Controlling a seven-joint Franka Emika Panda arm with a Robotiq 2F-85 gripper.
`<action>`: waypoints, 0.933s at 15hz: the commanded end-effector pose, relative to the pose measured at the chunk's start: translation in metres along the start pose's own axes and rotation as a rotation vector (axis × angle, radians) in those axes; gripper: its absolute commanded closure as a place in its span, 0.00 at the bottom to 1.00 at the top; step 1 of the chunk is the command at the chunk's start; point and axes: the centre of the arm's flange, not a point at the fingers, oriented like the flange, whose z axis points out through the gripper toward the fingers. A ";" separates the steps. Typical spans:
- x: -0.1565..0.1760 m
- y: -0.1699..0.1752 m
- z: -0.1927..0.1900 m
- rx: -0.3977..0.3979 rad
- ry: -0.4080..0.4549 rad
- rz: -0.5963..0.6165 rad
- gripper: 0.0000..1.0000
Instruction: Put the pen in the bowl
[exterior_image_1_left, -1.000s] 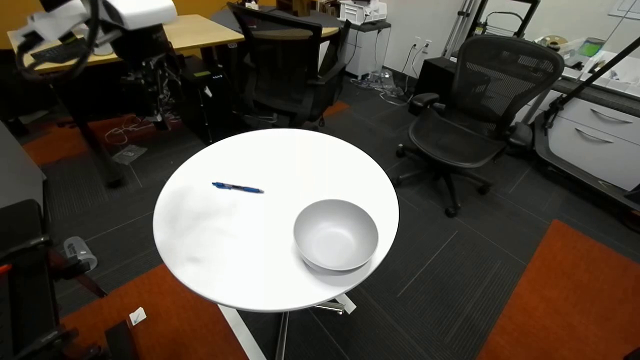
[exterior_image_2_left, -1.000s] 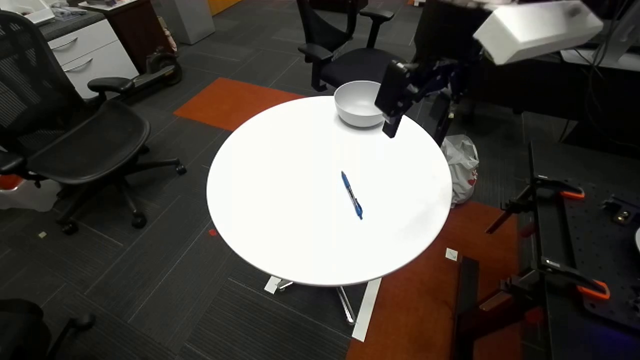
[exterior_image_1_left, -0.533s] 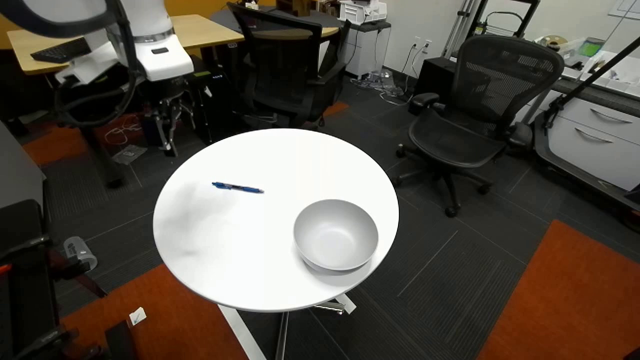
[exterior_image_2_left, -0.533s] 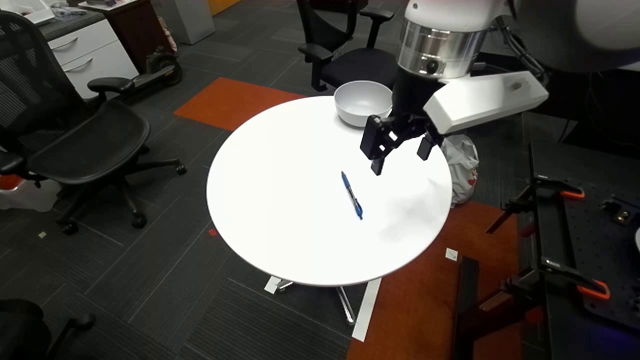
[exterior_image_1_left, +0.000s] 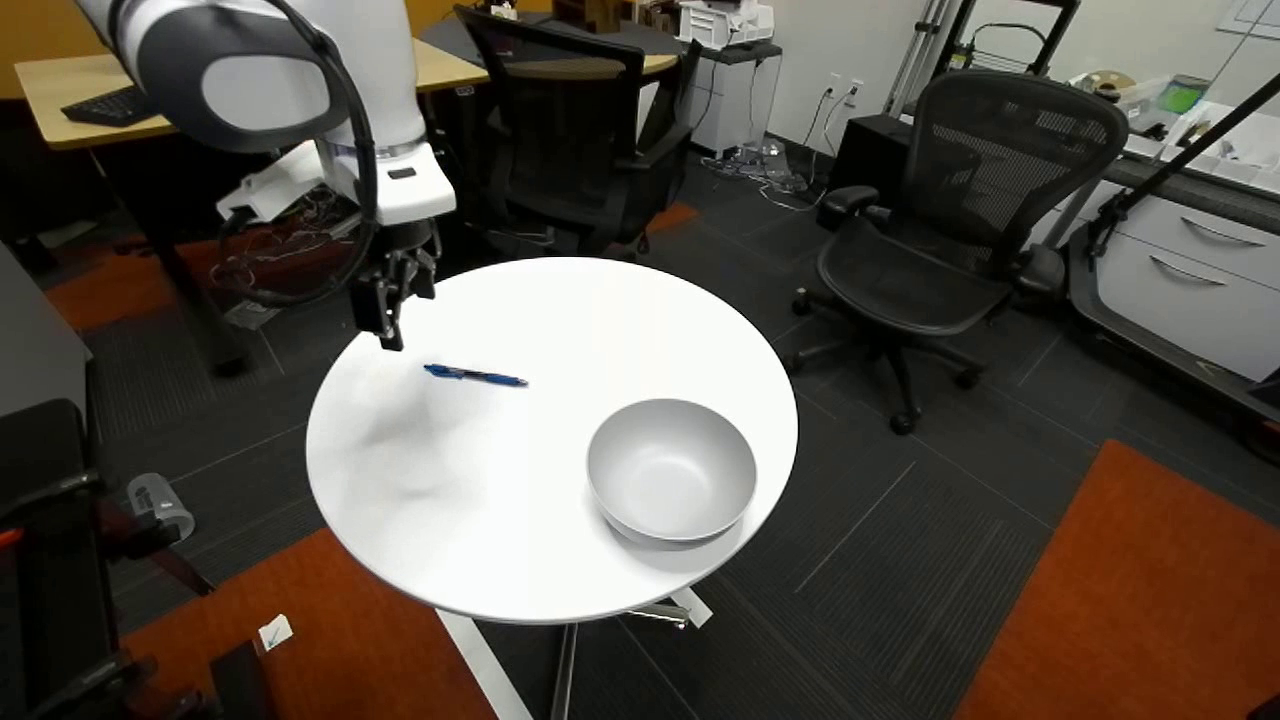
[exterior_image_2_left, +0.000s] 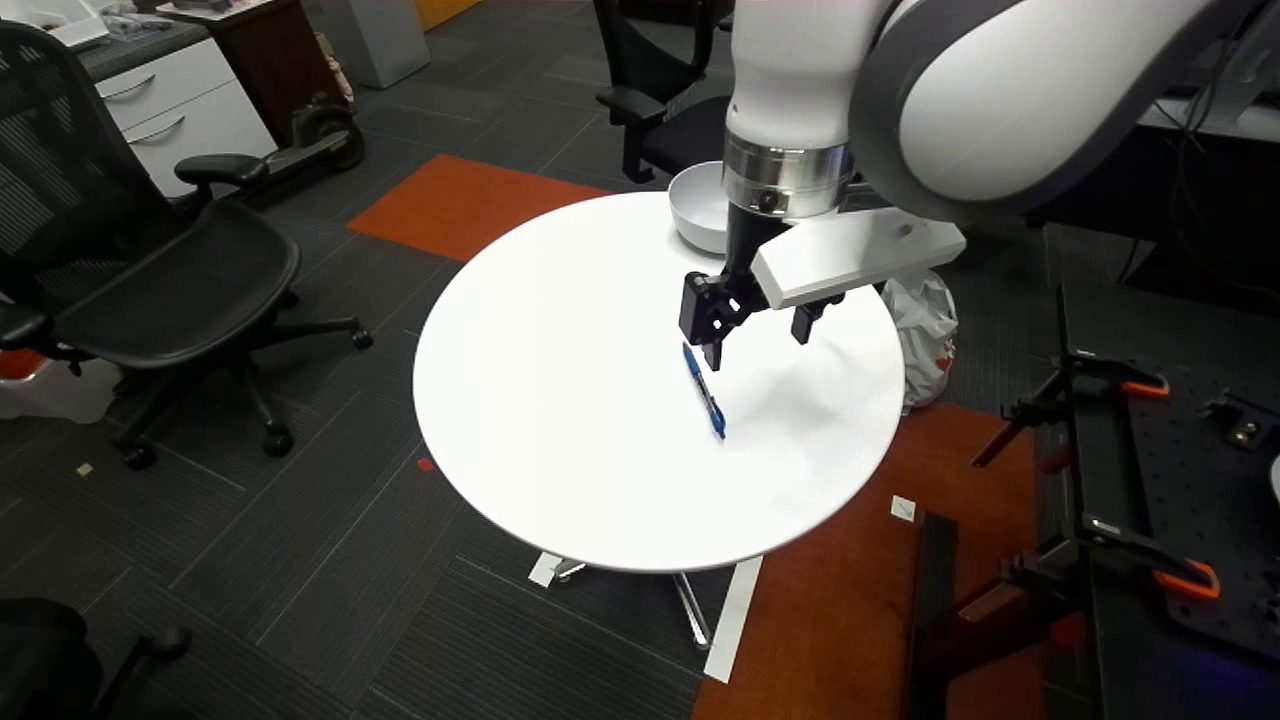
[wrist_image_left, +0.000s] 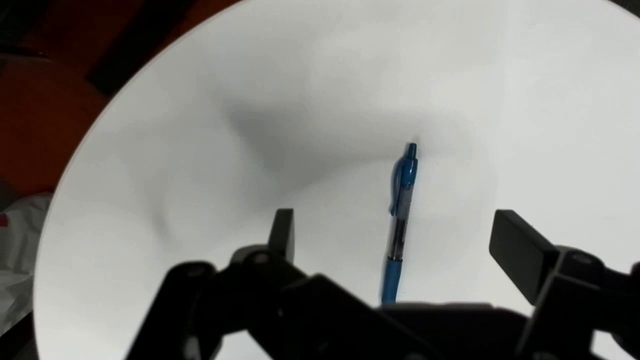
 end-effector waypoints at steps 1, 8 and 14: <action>0.024 -0.017 0.019 0.013 0.002 0.023 0.00; 0.045 -0.028 0.044 -0.001 0.004 0.045 0.00; 0.054 -0.032 0.059 -0.016 0.007 0.049 0.00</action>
